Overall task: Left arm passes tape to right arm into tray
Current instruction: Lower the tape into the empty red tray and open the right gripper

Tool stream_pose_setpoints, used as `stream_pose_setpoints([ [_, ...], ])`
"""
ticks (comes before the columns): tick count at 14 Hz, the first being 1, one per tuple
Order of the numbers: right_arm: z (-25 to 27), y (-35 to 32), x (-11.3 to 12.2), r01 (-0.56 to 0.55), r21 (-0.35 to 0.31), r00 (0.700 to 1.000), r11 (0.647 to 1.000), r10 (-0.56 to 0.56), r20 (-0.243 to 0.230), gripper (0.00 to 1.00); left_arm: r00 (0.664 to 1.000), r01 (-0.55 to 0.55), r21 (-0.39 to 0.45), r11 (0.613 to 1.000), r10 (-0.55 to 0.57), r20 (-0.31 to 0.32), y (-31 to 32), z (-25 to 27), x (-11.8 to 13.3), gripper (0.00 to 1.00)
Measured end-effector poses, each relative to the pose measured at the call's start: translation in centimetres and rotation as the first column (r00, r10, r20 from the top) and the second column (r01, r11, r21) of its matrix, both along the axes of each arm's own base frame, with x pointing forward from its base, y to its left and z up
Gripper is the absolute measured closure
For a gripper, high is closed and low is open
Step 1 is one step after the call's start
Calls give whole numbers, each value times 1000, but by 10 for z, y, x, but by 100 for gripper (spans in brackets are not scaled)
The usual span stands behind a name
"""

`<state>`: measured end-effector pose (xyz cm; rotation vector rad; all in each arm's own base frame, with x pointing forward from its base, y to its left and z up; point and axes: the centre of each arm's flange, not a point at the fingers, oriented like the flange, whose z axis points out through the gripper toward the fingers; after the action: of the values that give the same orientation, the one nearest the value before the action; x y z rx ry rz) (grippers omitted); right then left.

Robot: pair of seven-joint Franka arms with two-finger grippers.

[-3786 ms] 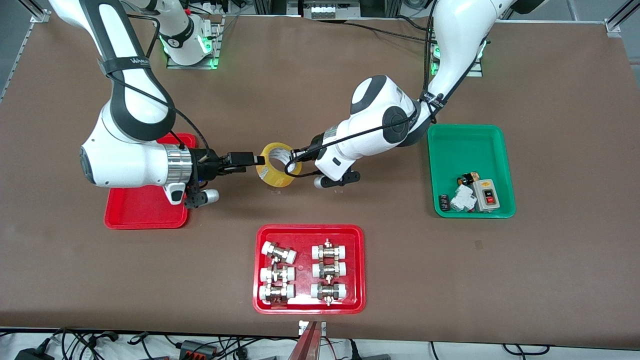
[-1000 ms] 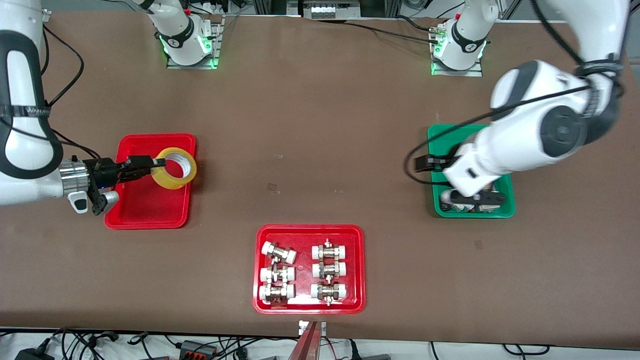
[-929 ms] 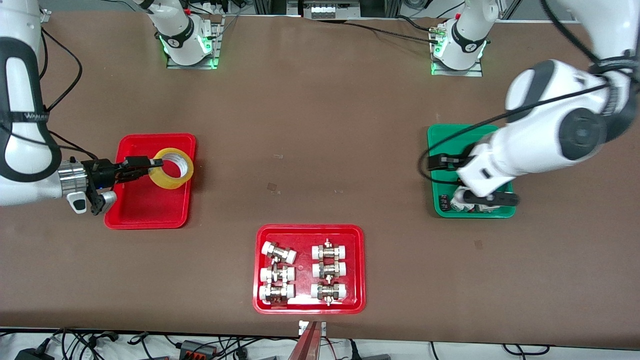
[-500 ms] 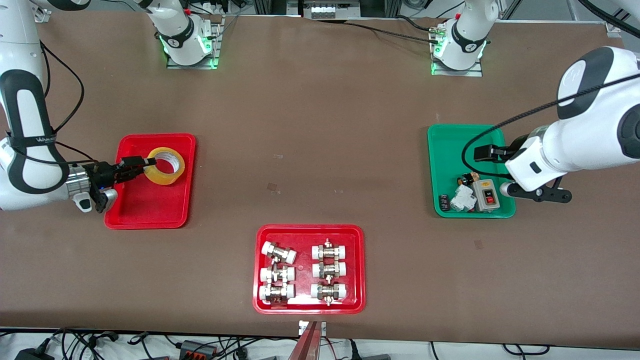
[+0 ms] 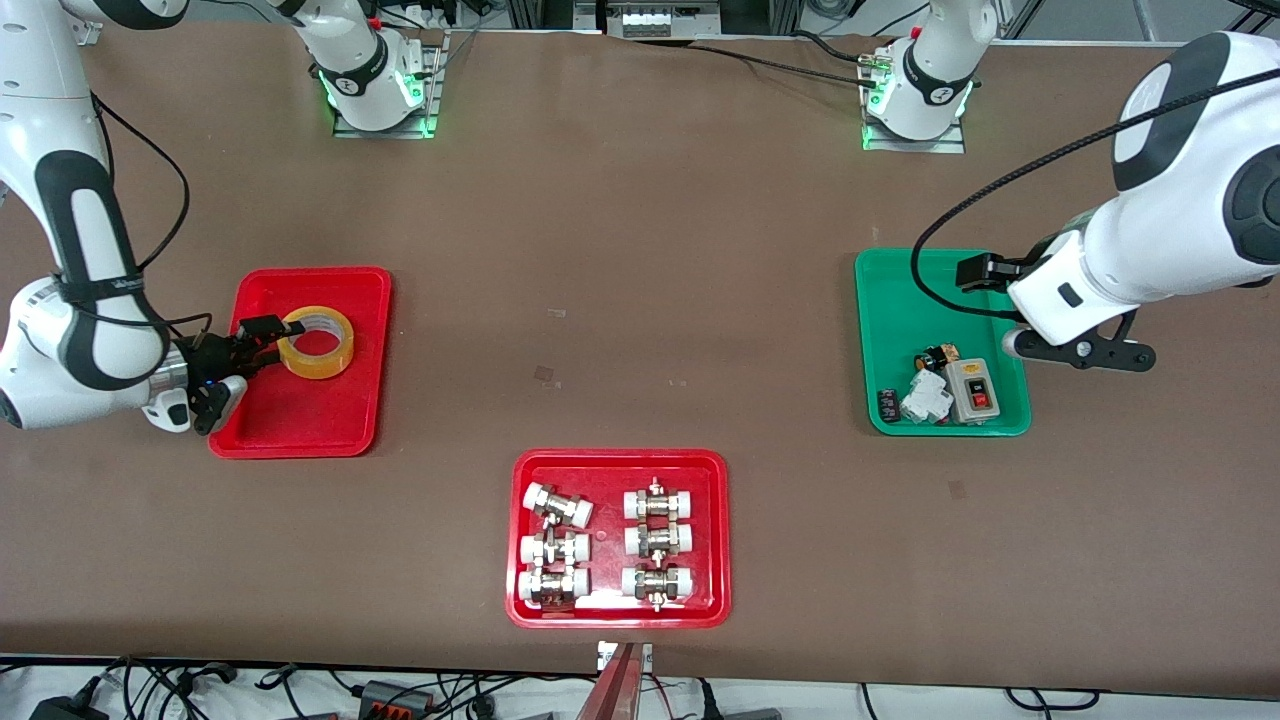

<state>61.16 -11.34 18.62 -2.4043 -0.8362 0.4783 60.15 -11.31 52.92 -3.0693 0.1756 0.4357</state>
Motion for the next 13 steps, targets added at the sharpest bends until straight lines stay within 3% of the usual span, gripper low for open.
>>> stream_pose_setpoints([
  [1,0,7,3,-36,-27,999,999,36,12,0,1000,-2,-1,1000,2,5,-3,0,0,0],
  [4,16,24,19,-125,-109,989,986,133,65,0,999,-36,-21,999,37,35,5,-8,-4,0],
  [6,51,42,31,-138,-163,981,977,157,115,0,997,-54,-12,998,54,47,9,-16,-23,0],
  [10,151,71,38,23,-289,979,957,37,199,0,987,-139,26,990,136,81,50,-8,-39,0],
  [13,222,109,26,184,-370,968,911,-102,231,0,957,-228,6,974,223,188,99,28,-29,0],
])
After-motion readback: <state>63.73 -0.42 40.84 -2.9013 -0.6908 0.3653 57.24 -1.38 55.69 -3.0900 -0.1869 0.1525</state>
